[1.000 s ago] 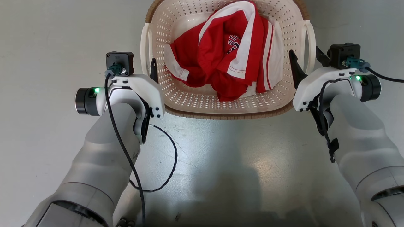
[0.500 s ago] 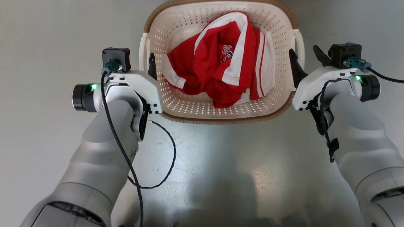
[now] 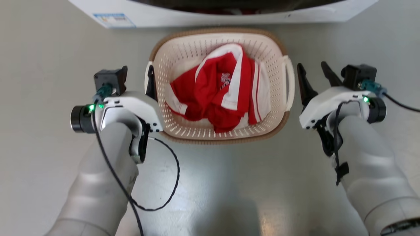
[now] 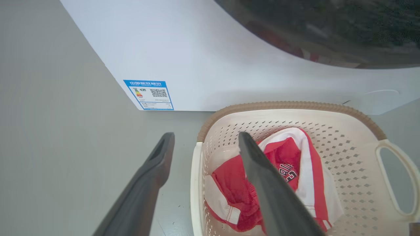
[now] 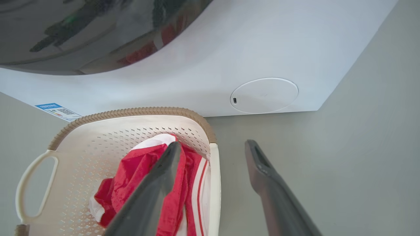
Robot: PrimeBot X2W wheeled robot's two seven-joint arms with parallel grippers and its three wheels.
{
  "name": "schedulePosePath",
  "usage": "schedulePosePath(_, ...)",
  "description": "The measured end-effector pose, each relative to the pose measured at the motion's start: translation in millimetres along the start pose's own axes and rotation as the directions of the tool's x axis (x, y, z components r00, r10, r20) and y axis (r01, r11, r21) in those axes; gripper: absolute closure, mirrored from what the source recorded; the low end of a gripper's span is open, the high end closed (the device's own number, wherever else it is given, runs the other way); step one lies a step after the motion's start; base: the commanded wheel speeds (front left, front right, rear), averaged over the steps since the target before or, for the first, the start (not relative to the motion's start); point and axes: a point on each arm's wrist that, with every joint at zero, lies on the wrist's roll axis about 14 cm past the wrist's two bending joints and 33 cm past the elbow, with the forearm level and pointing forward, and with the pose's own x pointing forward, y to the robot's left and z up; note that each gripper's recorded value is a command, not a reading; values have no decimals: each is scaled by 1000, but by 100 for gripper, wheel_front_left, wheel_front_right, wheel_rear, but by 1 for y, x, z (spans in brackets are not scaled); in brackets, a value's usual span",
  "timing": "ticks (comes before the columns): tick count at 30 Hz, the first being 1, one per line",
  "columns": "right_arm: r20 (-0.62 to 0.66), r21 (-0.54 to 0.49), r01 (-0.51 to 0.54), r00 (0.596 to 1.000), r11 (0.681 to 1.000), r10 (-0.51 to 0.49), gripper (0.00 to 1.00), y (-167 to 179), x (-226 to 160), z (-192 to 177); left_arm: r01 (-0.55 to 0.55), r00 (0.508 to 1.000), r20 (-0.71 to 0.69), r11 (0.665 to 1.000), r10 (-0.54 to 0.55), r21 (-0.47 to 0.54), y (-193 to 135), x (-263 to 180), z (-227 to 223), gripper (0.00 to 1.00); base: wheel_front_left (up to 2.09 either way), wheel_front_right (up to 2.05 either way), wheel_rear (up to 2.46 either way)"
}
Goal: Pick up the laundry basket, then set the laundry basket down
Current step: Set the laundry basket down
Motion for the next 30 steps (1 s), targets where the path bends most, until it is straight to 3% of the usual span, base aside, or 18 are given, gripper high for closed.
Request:
schedulePosePath(12, 206, 29, -13, 978, 1000, 7, 0, 10, -73, 51, 3, 971, 240, 1000, -1, -5, 5, -76, 57, 0, 0, 0, 0)
schedulePosePath(15, 248, 86, 0, 969, 996, -22, 0, 7, -99, 55, 25, 958, 287, 1000, -22, -8, 1, -101, 65, 0, 0, 0, 0)
schedulePosePath(30, 435, 92, -24, 900, 995, -18, 0, 21, -214, 63, 36, 873, 487, 999, -36, 10, 2, -217, 94, 0, 0, 0, 0)
